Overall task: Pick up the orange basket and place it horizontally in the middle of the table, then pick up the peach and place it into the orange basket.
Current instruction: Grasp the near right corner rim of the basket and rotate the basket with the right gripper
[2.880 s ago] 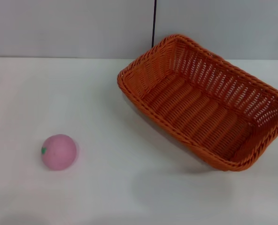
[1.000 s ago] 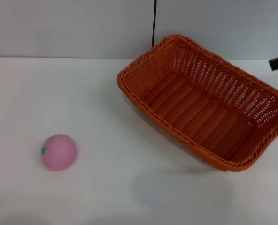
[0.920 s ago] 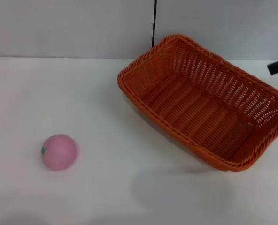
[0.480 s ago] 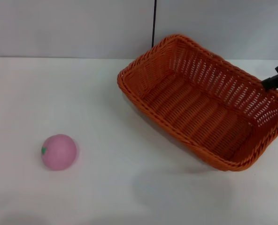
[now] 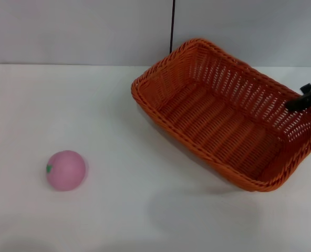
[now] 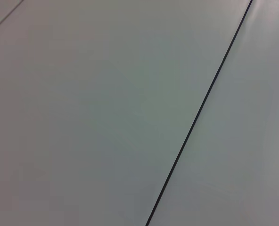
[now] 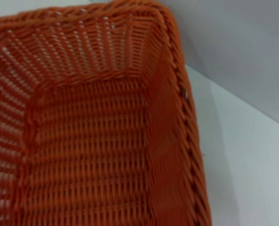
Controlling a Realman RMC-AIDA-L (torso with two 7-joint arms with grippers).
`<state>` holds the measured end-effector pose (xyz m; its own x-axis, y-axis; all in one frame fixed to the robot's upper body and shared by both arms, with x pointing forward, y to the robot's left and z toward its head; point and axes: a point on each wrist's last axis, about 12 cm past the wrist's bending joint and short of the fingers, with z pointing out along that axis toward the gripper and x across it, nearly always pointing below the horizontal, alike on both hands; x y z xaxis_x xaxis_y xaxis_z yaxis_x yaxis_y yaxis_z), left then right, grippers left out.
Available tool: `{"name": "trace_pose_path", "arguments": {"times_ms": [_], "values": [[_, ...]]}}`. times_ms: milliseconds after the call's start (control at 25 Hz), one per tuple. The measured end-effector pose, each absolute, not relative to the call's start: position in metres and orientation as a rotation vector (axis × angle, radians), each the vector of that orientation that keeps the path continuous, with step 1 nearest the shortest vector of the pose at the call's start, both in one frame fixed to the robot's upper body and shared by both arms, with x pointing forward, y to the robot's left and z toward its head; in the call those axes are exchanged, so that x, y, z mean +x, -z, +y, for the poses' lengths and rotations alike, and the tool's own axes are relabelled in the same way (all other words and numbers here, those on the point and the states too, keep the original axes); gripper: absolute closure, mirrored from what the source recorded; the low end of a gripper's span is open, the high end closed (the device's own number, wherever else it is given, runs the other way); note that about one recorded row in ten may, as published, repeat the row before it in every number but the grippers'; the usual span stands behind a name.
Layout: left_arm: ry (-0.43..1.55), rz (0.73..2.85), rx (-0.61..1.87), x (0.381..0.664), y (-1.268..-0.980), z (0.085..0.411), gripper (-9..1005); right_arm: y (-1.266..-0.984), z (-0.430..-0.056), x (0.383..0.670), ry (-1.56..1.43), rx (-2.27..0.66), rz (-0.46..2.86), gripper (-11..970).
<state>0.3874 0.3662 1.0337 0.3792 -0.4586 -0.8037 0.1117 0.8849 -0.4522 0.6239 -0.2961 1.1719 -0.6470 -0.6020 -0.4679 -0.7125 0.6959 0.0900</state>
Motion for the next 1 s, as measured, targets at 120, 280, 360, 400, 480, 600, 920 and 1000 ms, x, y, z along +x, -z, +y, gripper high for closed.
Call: {"name": "trace_pose_path", "arguments": {"times_ms": [120,280,360,400,480,600,920,1000], "values": [[0.376,1.130,-0.350,0.387,-1.034,0.366,214,-1.157,-0.288,0.625,-0.369,-1.043,2.490,292],[0.378,1.131,-0.350,0.387,-1.033,0.366,216,-1.147,-0.279,0.624,-0.375,-1.066,2.455,300],[0.378,1.131,-0.350,0.387,-1.033,0.366,217,-1.145,-0.278,0.624,-0.373,-1.072,2.444,315],[0.377,1.132,-0.350,0.387,-1.033,0.366,218,-1.144,-0.277,0.623,-0.373,-1.075,2.443,323],[0.377,1.132,-0.351,0.387,-1.033,0.366,219,-1.143,-0.276,0.622,-0.374,-1.074,2.442,366],[0.376,1.134,-0.353,0.387,-1.033,0.366,220,-1.144,-0.276,0.622,-0.384,-1.063,2.431,472],[0.373,1.145,-0.358,0.387,-1.032,0.367,225,-1.152,-0.276,0.620,-0.438,-1.036,2.381,693],[0.373,1.145,-0.358,0.387,-1.032,0.367,226,-1.155,-0.276,0.618,-0.473,-1.023,2.358,738]]}}
